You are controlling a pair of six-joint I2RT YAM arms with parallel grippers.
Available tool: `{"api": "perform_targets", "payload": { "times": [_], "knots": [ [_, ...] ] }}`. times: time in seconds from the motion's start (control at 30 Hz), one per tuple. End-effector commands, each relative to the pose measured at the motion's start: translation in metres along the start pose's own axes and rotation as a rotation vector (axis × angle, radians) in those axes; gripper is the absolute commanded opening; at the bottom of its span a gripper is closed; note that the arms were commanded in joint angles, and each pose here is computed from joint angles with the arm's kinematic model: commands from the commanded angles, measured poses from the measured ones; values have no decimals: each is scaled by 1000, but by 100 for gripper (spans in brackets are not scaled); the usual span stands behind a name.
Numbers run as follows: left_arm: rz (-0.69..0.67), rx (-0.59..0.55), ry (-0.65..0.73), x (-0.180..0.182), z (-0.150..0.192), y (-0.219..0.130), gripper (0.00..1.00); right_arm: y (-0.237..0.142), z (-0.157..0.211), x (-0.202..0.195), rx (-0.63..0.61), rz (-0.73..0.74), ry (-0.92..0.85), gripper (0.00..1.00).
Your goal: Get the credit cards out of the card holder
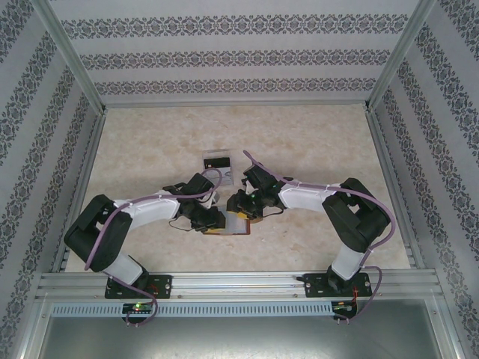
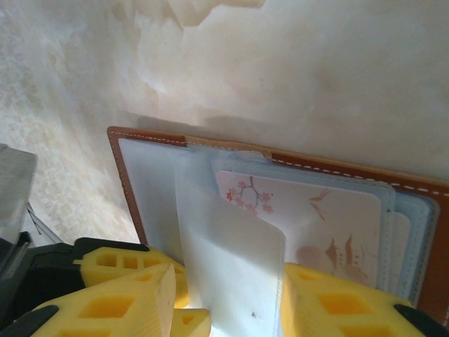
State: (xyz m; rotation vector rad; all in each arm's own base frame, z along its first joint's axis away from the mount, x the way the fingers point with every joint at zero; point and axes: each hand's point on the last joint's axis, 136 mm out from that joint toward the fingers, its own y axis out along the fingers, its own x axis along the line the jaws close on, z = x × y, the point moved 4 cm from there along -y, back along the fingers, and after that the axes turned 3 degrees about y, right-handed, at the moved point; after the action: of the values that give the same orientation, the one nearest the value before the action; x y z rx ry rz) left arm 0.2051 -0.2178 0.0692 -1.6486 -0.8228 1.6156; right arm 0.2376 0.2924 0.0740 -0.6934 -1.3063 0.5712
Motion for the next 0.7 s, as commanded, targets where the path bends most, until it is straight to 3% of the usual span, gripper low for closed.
{"api": "perform_targets", "payload": {
  "times": [0.0, 0.43, 0.67],
  "knots": [
    [34, -132, 57, -18, -10, -26, 30, -3, 4, 12, 13, -41, -26, 42],
    [16, -416, 34, -1, -20, -95, 34, -2, 10, 40, 36, -86, -69, 42],
    [12, -482, 40, 4, -24, -115, 36, 10, 13, 57, 60, -90, -92, 42]
  ]
}}
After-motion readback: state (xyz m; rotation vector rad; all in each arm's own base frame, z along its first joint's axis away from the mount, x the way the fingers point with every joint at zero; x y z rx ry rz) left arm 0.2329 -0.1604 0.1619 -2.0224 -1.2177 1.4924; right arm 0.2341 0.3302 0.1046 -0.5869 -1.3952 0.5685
